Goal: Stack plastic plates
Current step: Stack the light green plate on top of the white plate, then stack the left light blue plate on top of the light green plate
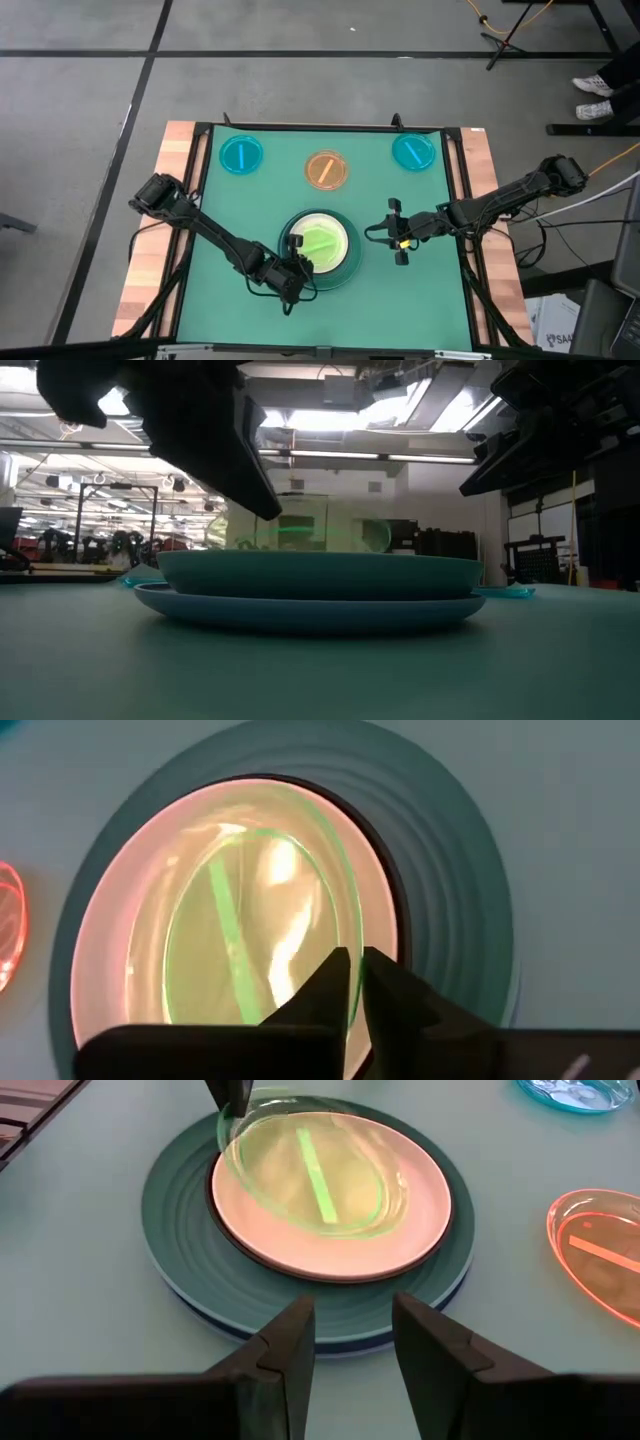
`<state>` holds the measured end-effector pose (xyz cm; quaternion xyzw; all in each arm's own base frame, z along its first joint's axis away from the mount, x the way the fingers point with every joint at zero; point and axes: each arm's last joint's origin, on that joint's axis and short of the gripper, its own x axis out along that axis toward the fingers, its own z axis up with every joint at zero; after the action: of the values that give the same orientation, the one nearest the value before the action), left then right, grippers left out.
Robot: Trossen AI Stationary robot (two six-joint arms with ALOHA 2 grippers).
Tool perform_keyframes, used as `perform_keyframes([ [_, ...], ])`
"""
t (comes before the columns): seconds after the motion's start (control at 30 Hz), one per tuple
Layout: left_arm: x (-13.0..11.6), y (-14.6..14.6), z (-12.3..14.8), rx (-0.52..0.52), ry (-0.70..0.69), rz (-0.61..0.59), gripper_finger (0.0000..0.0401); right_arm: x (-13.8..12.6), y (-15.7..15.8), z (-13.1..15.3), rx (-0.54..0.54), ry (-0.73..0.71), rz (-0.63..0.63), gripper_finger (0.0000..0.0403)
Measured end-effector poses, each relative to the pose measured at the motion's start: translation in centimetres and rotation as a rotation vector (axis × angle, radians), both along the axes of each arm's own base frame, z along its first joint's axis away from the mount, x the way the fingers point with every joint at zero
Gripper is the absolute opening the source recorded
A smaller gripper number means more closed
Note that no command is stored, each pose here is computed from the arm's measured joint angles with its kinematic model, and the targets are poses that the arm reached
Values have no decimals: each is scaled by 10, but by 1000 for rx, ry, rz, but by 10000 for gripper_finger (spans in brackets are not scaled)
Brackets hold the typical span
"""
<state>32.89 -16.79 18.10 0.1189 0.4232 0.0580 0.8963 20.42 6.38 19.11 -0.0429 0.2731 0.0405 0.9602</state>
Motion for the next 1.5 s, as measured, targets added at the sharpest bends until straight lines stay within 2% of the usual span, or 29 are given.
perform_keyframes([
  [0.23, 4, 9, 0, -39, -10, 64, 69, 0, 0, 0, 0, 0, 0, 127],
  [0.47, 2, 7, 2, -107, 33, 23, 99, 0, 0, 0, 0, 1, 0, 127],
  [0.73, -13, 6, 32, -131, -16, 10, 100, 0, 0, 0, 0, 1, 0, 127],
  [0.87, -24, 10, 49, -95, -42, 27, 100, 0, 0, 0, -1, 2, 0, 127],
  [1.17, -51, 34, 58, 62, 23, 272, 100, 1, 0, -3, -6, 17, 0, 127],
  [1.33, -62, 52, 53, 106, 131, 408, 100, 5, 2, -14, -18, 64, -3, 127],
  [1.5, -69, 73, 40, 119, 205, 477, 100, 10, 3, -24, -45, 99, -24, 127],
])
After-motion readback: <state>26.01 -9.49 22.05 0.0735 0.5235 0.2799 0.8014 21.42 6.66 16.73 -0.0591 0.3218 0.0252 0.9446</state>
